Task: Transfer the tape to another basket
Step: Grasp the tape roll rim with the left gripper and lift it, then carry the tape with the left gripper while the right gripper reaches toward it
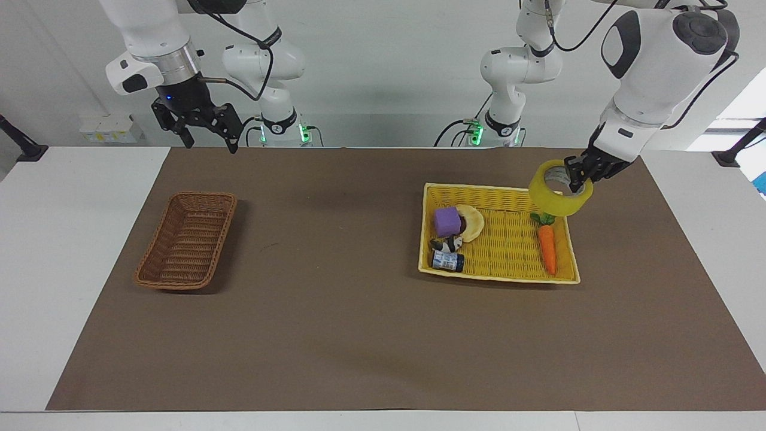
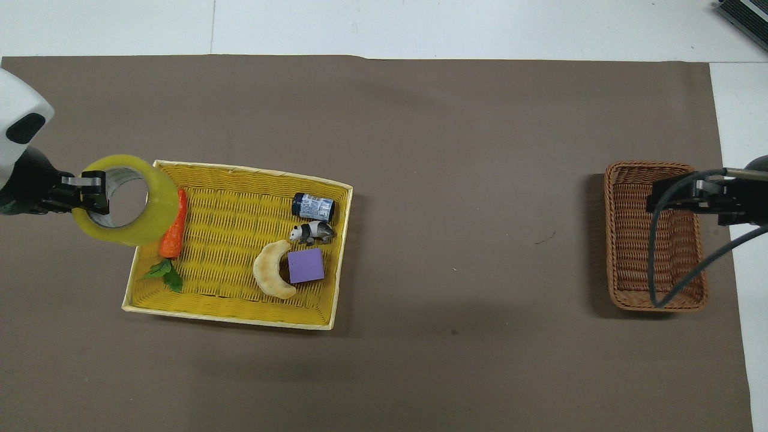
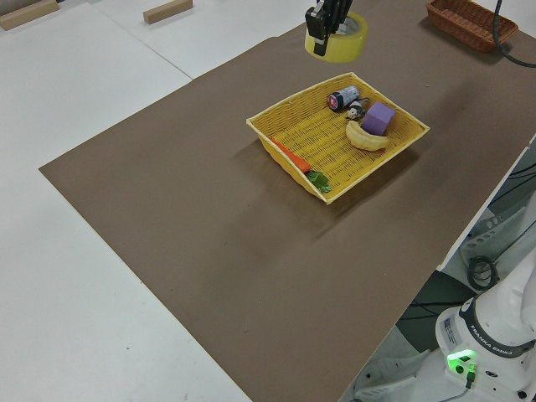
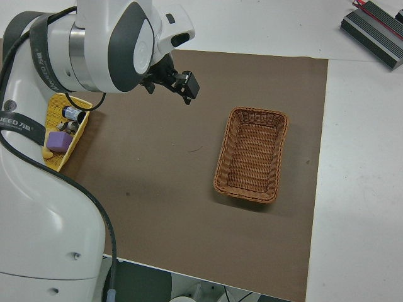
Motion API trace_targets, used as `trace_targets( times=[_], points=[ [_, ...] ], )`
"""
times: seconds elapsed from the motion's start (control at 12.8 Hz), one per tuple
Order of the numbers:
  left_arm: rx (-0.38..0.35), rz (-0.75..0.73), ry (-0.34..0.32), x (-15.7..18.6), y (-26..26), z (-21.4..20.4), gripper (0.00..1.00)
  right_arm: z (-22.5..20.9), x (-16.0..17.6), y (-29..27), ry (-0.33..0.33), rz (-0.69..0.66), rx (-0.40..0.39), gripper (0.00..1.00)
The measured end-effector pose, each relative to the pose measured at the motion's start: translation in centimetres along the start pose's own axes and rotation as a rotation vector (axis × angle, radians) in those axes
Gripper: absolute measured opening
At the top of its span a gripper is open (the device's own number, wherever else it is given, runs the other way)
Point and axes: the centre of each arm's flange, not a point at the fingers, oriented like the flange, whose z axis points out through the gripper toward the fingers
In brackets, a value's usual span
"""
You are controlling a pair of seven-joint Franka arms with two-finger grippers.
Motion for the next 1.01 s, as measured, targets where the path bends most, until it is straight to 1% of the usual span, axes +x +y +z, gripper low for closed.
trace_targets(
  times=[0.16,0.23,0.31,0.47,0.55,0.7,0.86,1.01],
  points=[
    [0.002,0.001,-0.008,-0.3,0.1,0.7,0.22,0.0,0.2,0.2,0.008,-0.046,0.002,1.0],
    [-0.005,0.005,-0.004,-0.2,0.4,1.2,0.22,0.2,0.6,0.5,0.021,-0.076,0.009,1.0],
    [-0.027,0.01,0.001,-0.1,0.9,1.7,0.22,0.6,1.0,0.7,0.029,-0.105,0.031,1.0],
    [-0.097,0.027,0.017,0.0,2.9,2.6,0.22,2.0,2.2,-0.4,0.05,-0.145,0.112,1.0],
    [-0.129,0.044,0.028,-0.1,4.4,3.0,0.22,3.0,2.8,-1.8,0.059,-0.158,0.16,1.0],
    [-0.184,0.059,0.05,-0.8,8.4,3.2,0.22,5.3,3.8,-6.6,0.067,-0.202,0.236,1.0],
    [-0.229,0.082,0.073,-2.1,13.1,3.0,0.22,7.2,3.6,-10.9,0.046,-0.217,0.299,1.0],
    [-0.293,0.118,0.097,-3.4,17.6,3.9,0.22,7.9,3.4,-13.3,0.028,-0.188,0.377,1.0]
  ],
)
